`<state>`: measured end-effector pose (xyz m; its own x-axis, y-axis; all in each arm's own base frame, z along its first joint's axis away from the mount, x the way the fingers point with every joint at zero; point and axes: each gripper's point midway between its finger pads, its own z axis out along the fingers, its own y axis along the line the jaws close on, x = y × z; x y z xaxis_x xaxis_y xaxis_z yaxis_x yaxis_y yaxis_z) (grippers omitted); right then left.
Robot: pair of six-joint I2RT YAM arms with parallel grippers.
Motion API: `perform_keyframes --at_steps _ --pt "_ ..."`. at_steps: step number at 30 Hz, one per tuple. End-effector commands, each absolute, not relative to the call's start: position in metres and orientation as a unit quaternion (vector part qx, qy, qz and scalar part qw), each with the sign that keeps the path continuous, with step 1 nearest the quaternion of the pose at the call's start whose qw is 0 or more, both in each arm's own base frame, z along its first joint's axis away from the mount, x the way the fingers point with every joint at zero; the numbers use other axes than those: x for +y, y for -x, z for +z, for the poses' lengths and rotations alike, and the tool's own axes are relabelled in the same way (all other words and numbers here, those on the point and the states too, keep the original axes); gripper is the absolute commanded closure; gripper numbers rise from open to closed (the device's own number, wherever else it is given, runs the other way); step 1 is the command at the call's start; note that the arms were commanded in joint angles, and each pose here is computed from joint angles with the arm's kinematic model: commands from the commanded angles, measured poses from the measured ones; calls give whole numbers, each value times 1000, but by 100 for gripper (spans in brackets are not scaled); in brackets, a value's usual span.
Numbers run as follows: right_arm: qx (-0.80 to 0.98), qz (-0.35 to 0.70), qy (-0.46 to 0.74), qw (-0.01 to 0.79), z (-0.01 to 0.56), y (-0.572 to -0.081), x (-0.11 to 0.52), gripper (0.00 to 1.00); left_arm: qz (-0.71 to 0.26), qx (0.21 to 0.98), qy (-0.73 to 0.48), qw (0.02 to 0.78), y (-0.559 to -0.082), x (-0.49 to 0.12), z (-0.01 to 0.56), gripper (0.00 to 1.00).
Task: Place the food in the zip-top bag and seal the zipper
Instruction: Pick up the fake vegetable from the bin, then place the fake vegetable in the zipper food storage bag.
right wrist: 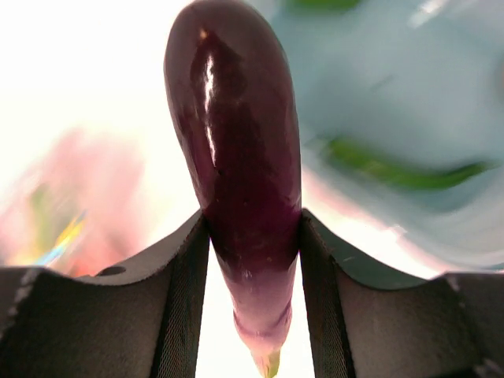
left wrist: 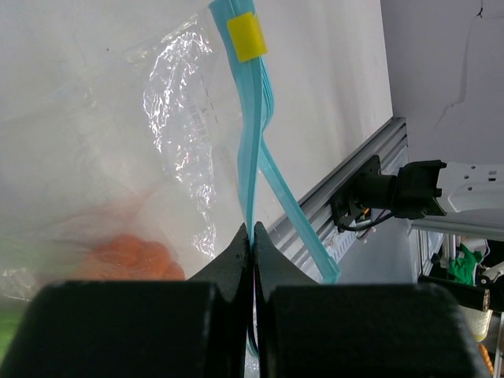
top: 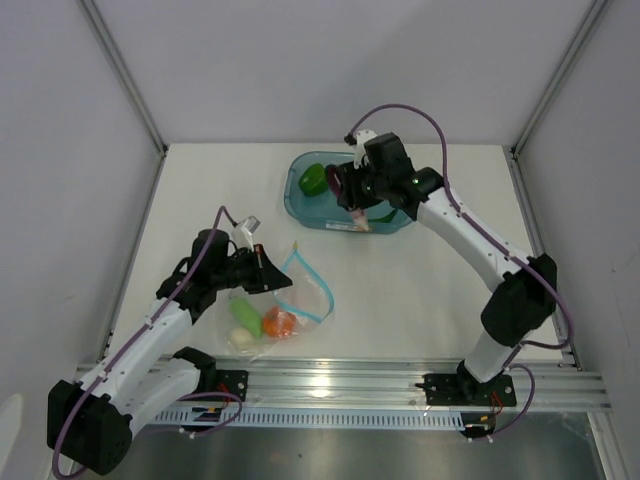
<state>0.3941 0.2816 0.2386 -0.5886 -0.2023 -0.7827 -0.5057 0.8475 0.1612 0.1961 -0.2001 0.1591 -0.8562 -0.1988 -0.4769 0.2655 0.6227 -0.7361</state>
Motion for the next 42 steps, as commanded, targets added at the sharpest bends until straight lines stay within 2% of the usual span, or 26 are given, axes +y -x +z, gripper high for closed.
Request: perform_keyframes --at_steps 1,5,7,14,21,28,42 --pt "864 305 203 347 256 -321 309 100 -445 852 -14 277 -196 -200 171 99" --pt "862 344 239 285 245 -248 318 100 -445 850 -14 280 -193 -199 176 99" --pt "855 359 248 280 251 -225 317 100 -443 852 -15 280 -191 -198 176 99" --pt "860 379 303 157 223 -146 324 99 -438 855 -13 279 -190 -196 173 99" --pt "876 350 314 108 201 -128 317 99 -445 851 -16 281 -190 -198 179 99" --pt "860 390 327 40 200 -112 332 98 -458 840 -32 289 -186 -200 189 100" --pt "858 411 309 -10 198 -127 359 93 -496 811 -70 304 -169 -205 217 99"
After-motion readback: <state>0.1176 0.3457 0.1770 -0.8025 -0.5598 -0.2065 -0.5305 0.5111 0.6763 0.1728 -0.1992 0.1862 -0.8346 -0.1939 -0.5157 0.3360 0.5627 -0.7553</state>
